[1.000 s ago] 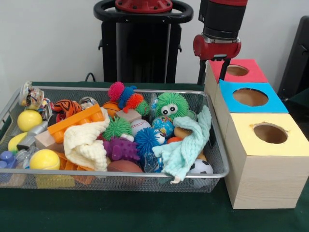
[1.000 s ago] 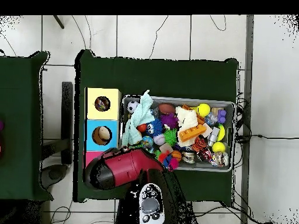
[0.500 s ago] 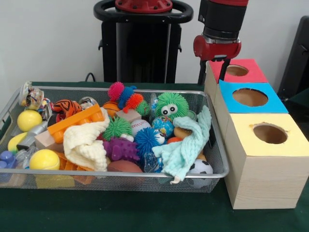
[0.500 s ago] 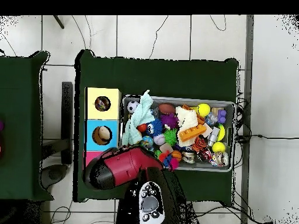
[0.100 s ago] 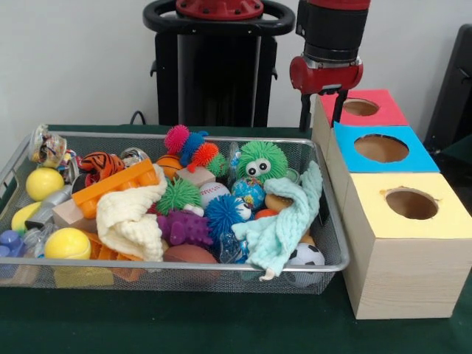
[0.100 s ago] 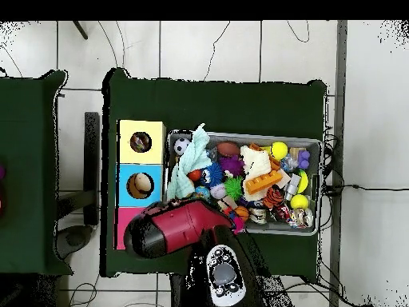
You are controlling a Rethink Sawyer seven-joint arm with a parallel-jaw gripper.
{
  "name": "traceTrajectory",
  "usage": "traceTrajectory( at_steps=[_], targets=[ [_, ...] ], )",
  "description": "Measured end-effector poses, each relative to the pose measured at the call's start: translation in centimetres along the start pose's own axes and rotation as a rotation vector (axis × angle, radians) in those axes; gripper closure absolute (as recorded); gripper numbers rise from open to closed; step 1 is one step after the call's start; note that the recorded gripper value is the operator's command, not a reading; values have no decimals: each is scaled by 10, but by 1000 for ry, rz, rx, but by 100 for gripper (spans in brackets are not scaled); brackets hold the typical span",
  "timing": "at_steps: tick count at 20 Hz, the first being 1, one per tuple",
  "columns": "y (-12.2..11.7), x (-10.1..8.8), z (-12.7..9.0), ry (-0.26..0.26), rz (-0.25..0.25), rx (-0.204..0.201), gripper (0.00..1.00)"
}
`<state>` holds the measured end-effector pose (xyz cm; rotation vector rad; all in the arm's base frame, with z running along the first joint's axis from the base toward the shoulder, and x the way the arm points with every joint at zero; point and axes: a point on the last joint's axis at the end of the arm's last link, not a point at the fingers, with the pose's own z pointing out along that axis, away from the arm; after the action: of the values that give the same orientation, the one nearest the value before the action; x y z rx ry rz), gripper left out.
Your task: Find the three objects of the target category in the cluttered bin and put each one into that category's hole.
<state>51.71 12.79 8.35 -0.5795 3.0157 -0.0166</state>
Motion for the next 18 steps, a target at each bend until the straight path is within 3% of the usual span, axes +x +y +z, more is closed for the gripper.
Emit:
traceTrajectory(
  at_steps=[8,18],
  targets=[
    [-14,5,3,-17,30,-44,0],
    [-17,10,4,-52,37,-65,0]
  ],
)
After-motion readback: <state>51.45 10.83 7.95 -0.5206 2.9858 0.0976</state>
